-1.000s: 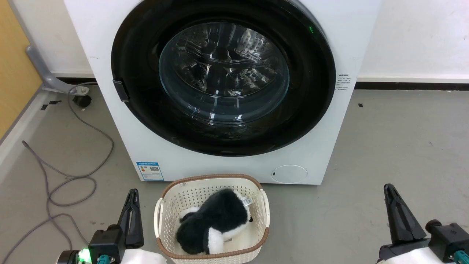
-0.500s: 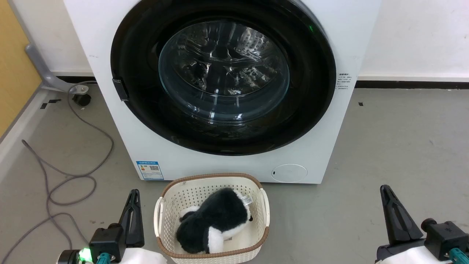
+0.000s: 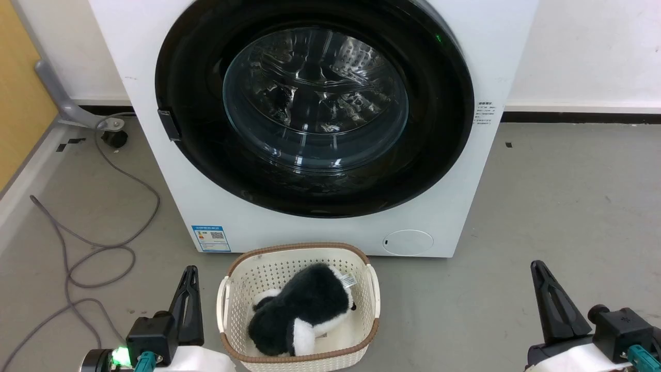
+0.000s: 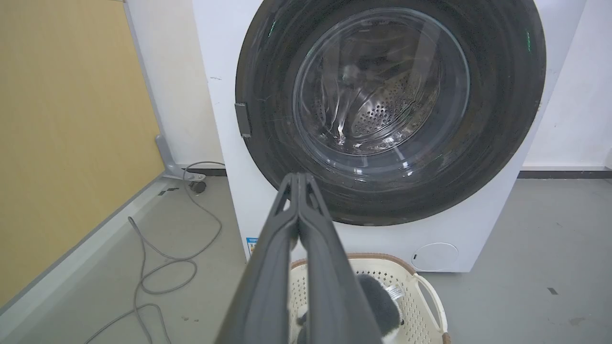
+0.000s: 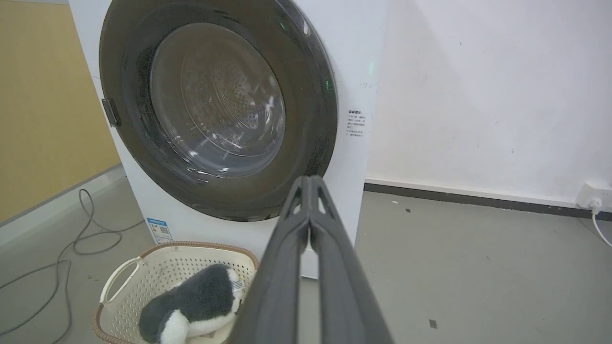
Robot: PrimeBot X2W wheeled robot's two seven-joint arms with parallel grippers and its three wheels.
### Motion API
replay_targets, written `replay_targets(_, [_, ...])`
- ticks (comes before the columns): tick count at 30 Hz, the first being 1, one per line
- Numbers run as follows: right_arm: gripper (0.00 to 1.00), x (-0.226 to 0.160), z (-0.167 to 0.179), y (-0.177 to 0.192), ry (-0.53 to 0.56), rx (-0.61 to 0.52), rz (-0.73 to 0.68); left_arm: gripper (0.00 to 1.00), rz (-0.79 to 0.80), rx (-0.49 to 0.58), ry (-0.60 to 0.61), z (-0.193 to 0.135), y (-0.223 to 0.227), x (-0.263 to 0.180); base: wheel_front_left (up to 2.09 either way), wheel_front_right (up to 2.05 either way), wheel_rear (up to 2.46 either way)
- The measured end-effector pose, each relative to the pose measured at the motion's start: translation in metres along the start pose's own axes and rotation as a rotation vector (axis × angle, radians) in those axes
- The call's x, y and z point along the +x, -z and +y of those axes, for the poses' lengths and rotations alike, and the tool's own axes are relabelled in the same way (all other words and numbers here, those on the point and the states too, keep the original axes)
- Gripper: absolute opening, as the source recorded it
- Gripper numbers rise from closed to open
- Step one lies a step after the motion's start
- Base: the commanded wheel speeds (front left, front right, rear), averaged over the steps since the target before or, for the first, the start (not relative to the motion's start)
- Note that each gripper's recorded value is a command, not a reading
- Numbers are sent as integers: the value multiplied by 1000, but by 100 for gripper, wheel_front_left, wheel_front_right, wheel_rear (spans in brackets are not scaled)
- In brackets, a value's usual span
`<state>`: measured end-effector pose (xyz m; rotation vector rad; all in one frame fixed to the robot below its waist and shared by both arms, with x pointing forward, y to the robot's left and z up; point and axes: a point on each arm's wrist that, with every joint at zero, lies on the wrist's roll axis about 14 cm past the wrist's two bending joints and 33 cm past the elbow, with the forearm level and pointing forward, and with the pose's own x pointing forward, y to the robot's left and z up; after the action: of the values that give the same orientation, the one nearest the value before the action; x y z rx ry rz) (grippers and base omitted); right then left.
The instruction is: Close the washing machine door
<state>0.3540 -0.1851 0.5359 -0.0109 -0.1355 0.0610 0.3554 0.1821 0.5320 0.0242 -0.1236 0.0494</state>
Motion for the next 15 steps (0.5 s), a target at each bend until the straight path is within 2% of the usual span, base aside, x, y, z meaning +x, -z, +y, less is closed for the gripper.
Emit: replay_targets(15, [0, 2, 3, 4, -10, -1, 30, 0, 25, -2, 7, -1, 2, 2, 0, 0, 0])
